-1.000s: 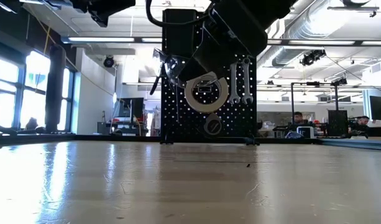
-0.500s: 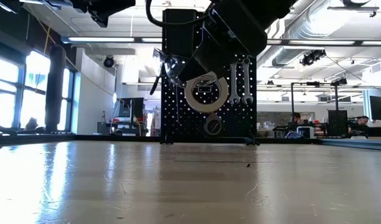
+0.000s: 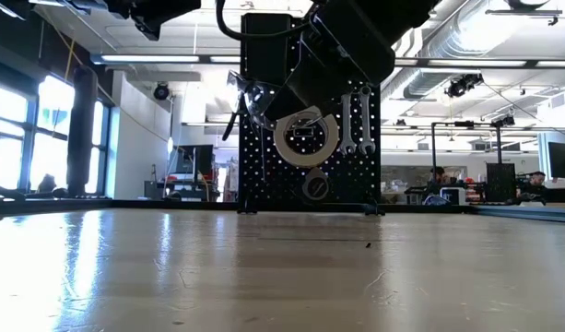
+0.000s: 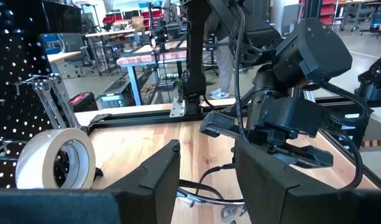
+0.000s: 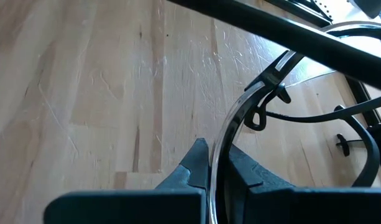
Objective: Hang tools onto peg board
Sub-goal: Put the transparent safety glasses into the left black bin on the peg board
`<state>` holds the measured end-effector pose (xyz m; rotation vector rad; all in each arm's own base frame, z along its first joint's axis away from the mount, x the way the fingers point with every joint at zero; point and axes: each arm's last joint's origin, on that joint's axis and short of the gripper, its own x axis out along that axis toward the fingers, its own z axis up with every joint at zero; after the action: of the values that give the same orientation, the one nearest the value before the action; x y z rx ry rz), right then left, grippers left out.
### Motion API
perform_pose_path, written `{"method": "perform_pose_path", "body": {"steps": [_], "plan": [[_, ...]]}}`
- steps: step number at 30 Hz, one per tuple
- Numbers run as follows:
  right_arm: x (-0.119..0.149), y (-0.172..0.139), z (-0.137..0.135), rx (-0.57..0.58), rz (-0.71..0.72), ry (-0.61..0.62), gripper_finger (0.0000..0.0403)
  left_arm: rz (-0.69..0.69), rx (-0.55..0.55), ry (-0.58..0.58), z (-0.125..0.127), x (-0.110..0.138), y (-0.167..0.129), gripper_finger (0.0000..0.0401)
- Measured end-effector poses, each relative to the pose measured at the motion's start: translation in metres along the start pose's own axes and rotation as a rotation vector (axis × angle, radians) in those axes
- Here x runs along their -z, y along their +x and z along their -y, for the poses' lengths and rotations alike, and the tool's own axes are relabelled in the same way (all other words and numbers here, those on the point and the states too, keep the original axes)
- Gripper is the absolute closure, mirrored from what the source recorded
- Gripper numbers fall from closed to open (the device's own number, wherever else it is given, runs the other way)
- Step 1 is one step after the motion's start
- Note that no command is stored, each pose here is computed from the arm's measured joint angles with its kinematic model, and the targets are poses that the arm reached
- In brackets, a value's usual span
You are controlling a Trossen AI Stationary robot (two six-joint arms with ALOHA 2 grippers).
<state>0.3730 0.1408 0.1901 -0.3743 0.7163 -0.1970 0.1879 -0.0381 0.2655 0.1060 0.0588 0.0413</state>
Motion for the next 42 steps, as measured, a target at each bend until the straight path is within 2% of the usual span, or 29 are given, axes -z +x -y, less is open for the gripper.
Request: {"method": "perform_pose_path", "body": {"steps": [4, 8, 14, 23, 27, 30, 37, 42], "plan": [[0.0, 0.0, 0.0, 0.004, 0.001, -0.005, 0.0396, 0.026, -0.002, 0.015, 0.0, -0.003, 0.0, 0.0258], [-0.003, -0.004, 0.004, 0.034, 0.015, -0.032, 0.0396, 0.15, -0.021, 0.056, -0.002, -0.015, -0.001, 0.0258], [-0.018, -0.027, 0.02, 0.095, 0.085, -0.029, 0.0396, 0.3, -0.035, 0.115, -0.007, -0.029, -0.003, 0.0258], [-0.04, -0.058, 0.043, 0.145, 0.214, -0.06, 0.0396, 0.367, -0.022, 0.105, -0.03, -0.042, 0.0, 0.0258], [-0.051, -0.071, 0.06, 0.177, 0.282, -0.068, 0.0396, 0.404, -0.038, 0.118, -0.045, -0.055, -0.001, 0.0258], [-0.056, -0.079, 0.075, 0.207, 0.312, -0.089, 0.0395, 0.436, -0.001, 0.122, -0.058, -0.067, 0.001, 0.0258], [-0.065, -0.091, 0.116, 0.256, 0.394, -0.147, 0.0395, 0.394, 0.038, 0.151, -0.093, -0.086, 0.012, 0.0258], [-0.065, -0.086, 0.142, 0.265, 0.413, -0.258, 0.0395, 0.342, 0.149, 0.07, -0.13, -0.092, 0.026, 0.0258]]}}
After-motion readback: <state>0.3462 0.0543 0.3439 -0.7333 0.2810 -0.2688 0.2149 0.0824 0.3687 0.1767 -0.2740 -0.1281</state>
